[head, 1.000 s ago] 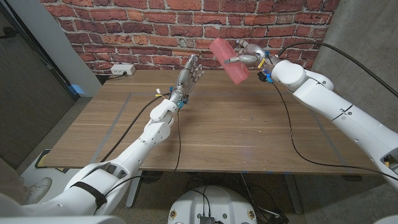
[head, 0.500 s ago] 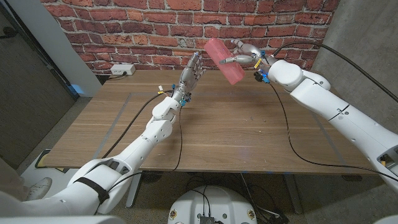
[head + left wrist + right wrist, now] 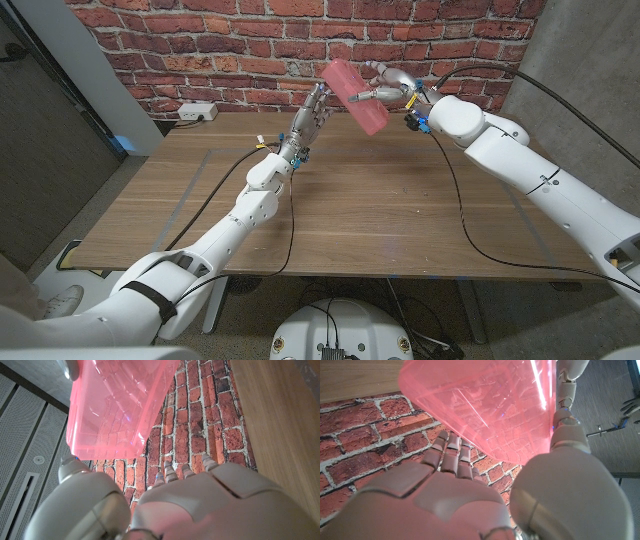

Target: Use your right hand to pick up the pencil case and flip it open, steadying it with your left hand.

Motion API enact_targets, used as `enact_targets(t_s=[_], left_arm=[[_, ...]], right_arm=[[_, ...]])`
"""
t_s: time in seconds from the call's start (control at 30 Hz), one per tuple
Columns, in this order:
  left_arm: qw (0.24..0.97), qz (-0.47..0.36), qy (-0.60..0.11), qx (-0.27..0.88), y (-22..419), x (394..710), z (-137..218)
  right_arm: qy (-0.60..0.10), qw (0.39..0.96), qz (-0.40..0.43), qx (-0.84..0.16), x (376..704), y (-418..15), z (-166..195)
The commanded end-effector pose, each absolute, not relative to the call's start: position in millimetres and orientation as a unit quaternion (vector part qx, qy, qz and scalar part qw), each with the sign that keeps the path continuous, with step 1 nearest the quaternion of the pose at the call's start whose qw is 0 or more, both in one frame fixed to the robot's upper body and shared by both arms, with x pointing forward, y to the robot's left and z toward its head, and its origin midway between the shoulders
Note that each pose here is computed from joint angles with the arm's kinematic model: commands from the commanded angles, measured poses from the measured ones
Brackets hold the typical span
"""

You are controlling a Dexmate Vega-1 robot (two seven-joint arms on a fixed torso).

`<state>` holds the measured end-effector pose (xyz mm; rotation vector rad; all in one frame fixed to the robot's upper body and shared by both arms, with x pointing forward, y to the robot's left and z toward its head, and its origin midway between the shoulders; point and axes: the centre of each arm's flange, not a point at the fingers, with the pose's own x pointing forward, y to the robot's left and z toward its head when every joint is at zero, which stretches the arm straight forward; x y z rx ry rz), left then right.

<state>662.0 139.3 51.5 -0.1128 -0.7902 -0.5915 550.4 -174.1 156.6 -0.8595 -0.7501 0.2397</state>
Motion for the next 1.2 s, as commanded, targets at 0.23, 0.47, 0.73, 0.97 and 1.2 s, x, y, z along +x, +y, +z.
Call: enact_targets(t_s=[0.23, 0.47, 0.73, 0.97, 1.2], left_arm=[[0.872, -0.315, -0.374, 0.030, 133, 659, 62], [0.854, -0.354, -0.376, 0.057, 132, 656, 66], [0.851, -0.363, -0.375, 0.062, 134, 653, 67], [0.855, -0.363, -0.368, 0.047, 137, 656, 64], [0.860, -0.359, -0.361, 0.034, 140, 658, 62]], right_arm=[[-0.368, 0.824, 0.112, -0.415, 545, -168, 159], [-0.362, 0.827, 0.101, -0.419, 552, -171, 161], [-0.353, 0.830, 0.101, -0.420, 558, -173, 160], [-0.361, 0.827, 0.103, -0.419, 553, -173, 159], [-0.369, 0.823, 0.106, -0.418, 548, -172, 157]])
